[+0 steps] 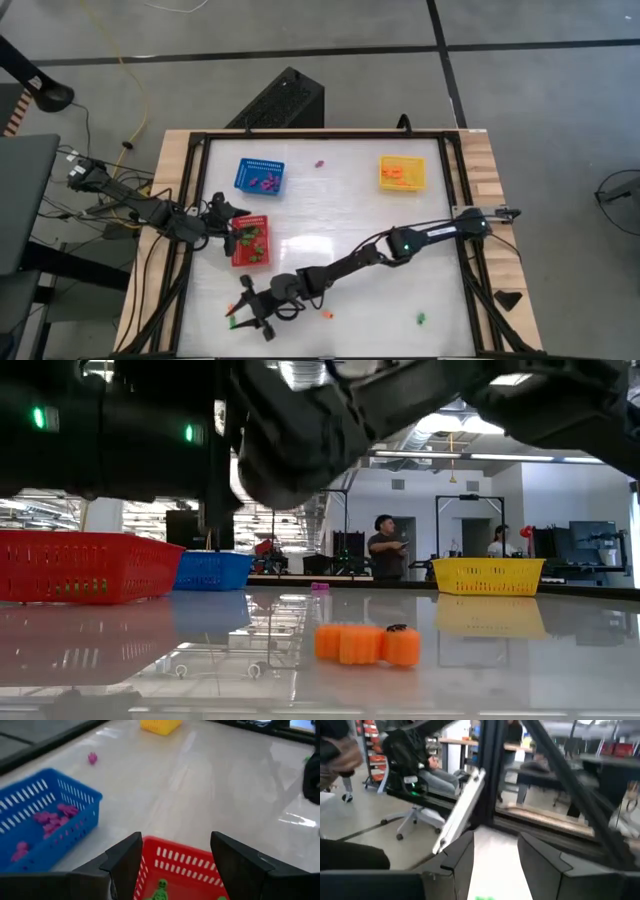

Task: Sort Halloween decoration
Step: Put the orange skeleton toy into the yellow bin

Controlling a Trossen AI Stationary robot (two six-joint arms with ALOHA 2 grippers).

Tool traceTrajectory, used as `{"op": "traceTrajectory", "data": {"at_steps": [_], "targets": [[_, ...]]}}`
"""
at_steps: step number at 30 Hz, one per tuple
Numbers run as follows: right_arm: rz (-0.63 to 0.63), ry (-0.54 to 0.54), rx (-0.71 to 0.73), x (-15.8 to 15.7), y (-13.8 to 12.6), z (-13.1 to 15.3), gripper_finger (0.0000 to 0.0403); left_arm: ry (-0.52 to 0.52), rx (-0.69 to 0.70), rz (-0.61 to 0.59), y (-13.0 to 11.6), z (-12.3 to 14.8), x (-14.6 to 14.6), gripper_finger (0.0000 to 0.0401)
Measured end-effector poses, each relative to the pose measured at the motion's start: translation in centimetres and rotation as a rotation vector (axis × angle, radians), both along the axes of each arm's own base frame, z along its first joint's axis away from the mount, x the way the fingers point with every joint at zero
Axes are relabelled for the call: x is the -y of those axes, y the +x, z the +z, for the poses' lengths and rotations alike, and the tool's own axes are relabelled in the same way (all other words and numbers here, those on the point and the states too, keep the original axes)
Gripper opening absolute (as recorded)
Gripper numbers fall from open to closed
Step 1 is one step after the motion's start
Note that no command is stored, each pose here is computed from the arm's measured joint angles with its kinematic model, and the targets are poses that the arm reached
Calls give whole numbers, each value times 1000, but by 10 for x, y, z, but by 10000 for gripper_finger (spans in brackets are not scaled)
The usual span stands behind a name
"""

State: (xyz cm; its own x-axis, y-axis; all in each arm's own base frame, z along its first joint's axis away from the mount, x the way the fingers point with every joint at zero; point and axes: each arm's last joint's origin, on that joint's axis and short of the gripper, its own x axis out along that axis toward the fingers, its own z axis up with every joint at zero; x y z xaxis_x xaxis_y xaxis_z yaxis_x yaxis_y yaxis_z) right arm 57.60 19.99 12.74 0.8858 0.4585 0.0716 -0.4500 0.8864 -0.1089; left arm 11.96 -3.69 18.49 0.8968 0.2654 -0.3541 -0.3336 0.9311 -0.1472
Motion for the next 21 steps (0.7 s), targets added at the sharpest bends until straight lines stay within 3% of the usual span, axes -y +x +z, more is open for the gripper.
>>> {"op": "traceTrajectory", "data": {"at_steps": [10,21], "targets": [[-60,28,-174,25,9,-37,183,80,54,-20,3,8,1,226],[-63,-42,-209,29,10,-43,183,97,54,-17,3,8,1,226]]}}
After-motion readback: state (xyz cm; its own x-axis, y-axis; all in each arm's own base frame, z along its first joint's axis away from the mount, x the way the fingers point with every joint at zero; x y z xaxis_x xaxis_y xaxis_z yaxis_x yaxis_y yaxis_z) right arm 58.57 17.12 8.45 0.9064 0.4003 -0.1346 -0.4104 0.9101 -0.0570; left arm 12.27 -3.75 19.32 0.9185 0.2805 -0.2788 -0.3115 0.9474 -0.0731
